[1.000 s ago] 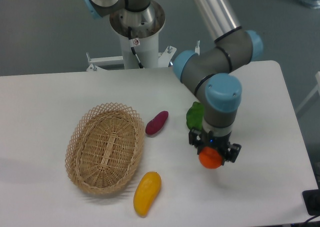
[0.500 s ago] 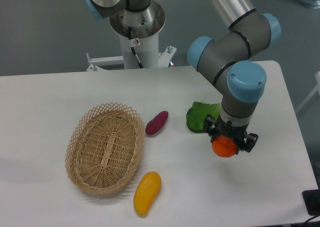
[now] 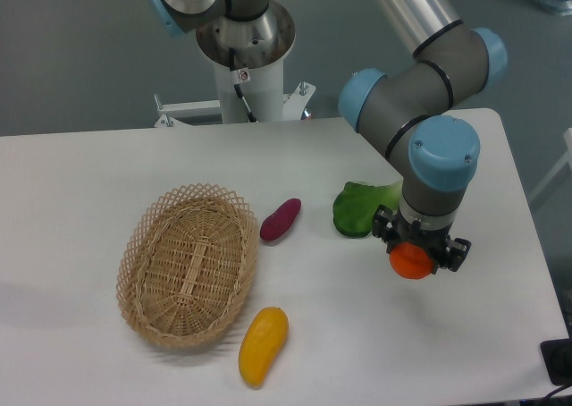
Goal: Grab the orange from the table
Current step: 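Lift the held orange up off the table and away from the basket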
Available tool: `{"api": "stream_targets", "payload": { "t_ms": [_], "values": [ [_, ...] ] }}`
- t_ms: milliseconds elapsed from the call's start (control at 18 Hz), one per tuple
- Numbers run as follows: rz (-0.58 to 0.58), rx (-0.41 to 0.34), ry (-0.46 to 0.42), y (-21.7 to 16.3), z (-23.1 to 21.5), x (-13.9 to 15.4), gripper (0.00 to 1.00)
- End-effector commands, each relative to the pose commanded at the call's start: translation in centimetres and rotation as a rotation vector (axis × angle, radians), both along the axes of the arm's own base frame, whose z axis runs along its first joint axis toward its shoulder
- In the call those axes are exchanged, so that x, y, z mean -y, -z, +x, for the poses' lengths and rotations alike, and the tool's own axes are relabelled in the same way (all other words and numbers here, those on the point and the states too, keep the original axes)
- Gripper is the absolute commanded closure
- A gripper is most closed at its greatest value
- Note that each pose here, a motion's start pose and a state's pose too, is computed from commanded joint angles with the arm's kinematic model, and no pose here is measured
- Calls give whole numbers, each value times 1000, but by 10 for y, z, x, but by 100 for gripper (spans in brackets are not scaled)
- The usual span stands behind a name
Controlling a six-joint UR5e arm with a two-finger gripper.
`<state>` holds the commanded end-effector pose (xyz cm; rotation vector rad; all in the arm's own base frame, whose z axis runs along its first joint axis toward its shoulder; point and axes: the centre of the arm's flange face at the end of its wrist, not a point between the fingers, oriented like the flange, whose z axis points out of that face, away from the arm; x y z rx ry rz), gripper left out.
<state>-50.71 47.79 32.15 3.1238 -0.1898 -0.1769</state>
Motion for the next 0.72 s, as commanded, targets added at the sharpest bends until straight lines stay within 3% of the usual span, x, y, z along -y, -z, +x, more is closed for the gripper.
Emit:
{"api": "stream_targets", "payload": {
  "t_ms": [722],
  "values": [
    [2,0,3,0,0,0,21]
  ]
}}
